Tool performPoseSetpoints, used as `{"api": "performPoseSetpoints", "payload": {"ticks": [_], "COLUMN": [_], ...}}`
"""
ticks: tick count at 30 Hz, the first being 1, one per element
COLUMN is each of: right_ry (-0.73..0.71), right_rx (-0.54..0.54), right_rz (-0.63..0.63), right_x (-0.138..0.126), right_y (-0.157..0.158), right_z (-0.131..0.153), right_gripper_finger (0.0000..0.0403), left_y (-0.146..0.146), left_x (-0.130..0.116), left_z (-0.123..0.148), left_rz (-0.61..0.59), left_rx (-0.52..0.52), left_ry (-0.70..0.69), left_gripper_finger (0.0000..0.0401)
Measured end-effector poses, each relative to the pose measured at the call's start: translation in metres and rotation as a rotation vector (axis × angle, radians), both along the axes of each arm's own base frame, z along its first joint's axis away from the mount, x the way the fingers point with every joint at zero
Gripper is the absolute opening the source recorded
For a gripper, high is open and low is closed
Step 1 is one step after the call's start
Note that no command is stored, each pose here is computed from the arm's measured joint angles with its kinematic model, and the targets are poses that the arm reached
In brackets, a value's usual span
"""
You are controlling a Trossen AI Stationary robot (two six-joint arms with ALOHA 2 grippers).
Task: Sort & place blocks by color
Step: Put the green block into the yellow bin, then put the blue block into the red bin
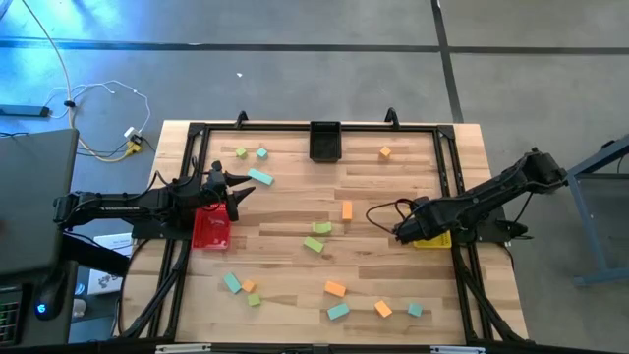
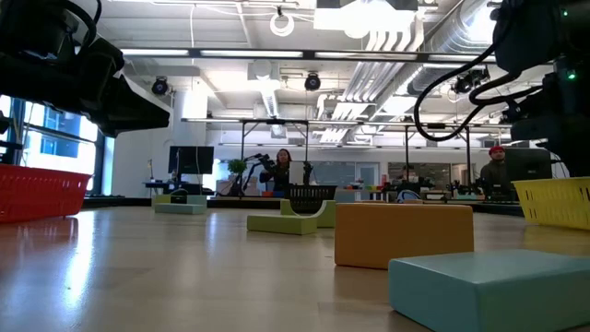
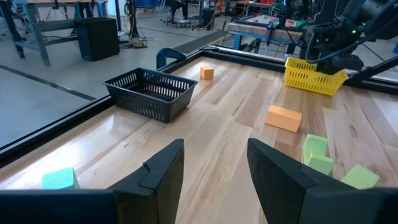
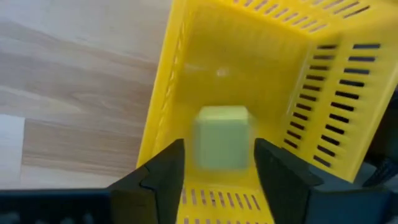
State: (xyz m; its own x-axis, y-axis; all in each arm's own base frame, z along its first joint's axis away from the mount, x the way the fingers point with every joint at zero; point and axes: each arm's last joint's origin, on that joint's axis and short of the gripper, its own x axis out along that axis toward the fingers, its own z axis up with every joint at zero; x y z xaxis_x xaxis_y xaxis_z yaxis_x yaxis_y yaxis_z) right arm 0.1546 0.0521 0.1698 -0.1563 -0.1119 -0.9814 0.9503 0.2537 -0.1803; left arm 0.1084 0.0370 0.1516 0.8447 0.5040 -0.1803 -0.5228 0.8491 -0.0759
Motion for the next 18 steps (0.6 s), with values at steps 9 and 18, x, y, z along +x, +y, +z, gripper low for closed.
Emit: {"api": "performPoseSetpoints", "payload": {"ticks": [9, 18], "right_ry": [-0.001, -0.048], "right_rx": [-0.070, -0.254], "right_rz": [-0.011, 0.025], "right_x": [0.005, 0.012], "right_y": [0.000, -0.006], "right_z": [0.019, 0.047], "right_gripper_finger": [0.0198, 0.0199], "left_y": [0.000, 0.000], "left_x": [0.000, 0.002], "left_z": [0.000, 0.026], "left_rz": [-0.006, -0.030], "left_rx": [0.026, 0.214], "left_ry": [0.015, 0.019], "left_gripper_finger": [0.0165, 0.0166]}}
